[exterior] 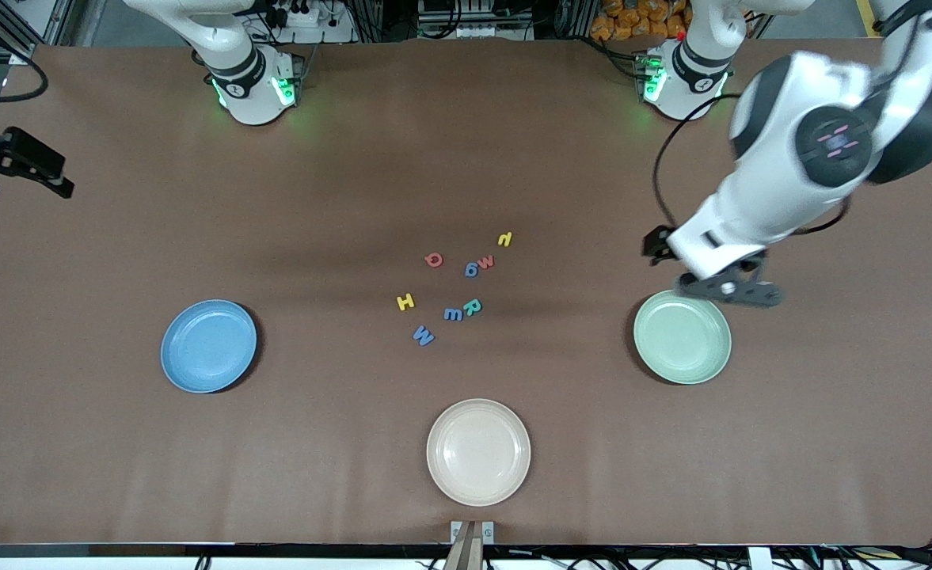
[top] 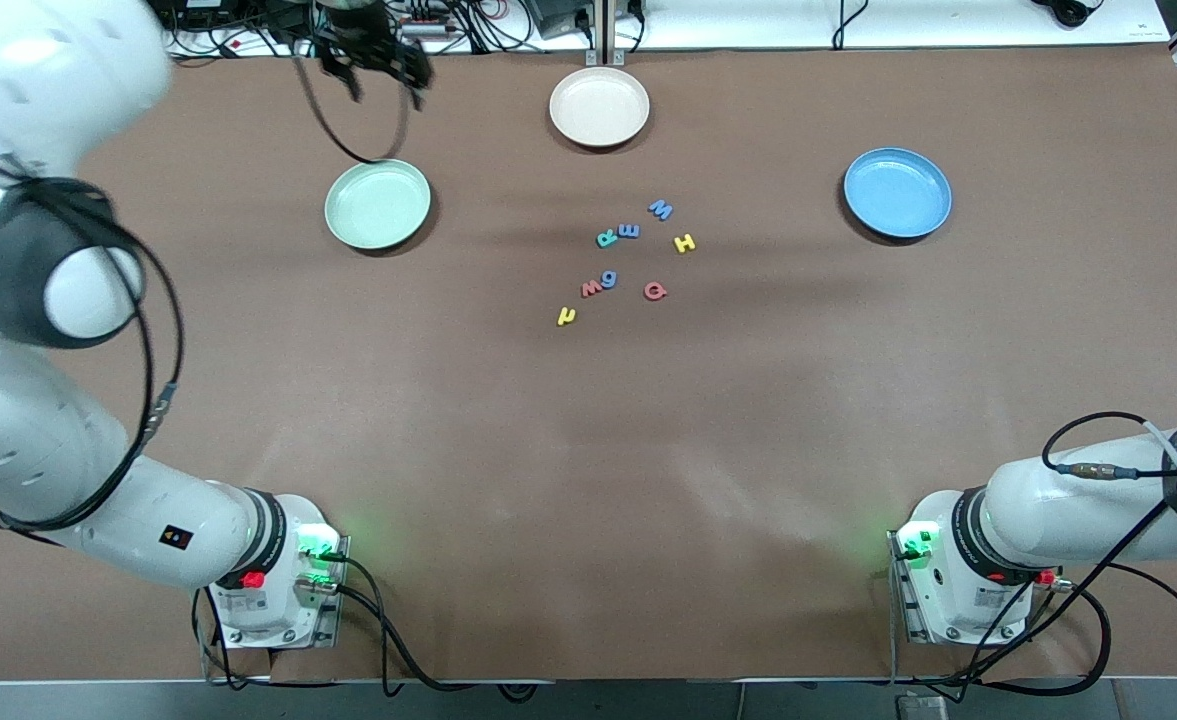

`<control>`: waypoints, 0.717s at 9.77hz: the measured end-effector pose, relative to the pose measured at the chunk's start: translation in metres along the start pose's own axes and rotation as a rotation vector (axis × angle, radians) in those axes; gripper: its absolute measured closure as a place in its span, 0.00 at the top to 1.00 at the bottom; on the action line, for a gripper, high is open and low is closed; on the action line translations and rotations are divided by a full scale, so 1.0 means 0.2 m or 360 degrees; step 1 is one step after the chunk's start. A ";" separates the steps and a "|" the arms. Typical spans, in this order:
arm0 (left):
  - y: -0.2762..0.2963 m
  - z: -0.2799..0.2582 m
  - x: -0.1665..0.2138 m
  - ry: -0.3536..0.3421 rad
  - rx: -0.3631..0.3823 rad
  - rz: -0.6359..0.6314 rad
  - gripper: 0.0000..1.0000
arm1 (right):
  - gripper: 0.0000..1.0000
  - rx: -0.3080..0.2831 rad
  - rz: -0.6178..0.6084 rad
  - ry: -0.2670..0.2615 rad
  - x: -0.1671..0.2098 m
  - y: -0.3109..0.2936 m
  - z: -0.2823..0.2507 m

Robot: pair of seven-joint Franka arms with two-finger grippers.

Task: Sort uppercase to blue plate, lowercase to green plate
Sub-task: 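Reach the left gripper toward the letters while the right gripper moves toward the blue plate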

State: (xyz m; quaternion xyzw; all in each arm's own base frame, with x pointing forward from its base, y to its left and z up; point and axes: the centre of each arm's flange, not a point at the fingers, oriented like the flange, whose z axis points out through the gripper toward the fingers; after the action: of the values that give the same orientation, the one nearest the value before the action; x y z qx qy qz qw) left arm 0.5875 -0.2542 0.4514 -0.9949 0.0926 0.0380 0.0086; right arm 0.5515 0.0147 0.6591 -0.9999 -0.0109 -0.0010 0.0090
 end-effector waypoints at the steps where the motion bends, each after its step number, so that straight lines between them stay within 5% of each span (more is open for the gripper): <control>1: 0.13 0.15 0.04 0.0003 0.0004 -0.0049 1.00 | 1.00 0.0000 -0.0036 -0.0042 0.05 -0.06 0.08; 4: 0.59 0.52 0.07 0.0085 -0.0018 -0.0191 1.00 | 1.00 -0.0006 -0.0108 -0.0134 0.18 -0.27 0.36; 7: 0.92 0.94 -0.03 0.0012 0.0031 -0.0225 1.00 | 1.00 -0.0025 -0.0067 -0.0161 0.22 -0.58 0.72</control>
State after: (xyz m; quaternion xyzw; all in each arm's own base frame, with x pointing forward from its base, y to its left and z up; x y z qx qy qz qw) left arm 0.5343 -0.4296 0.2632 -0.9990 0.0225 0.0326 0.0206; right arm 0.5936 0.1341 0.5164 -0.9983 -0.0325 0.0493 0.0006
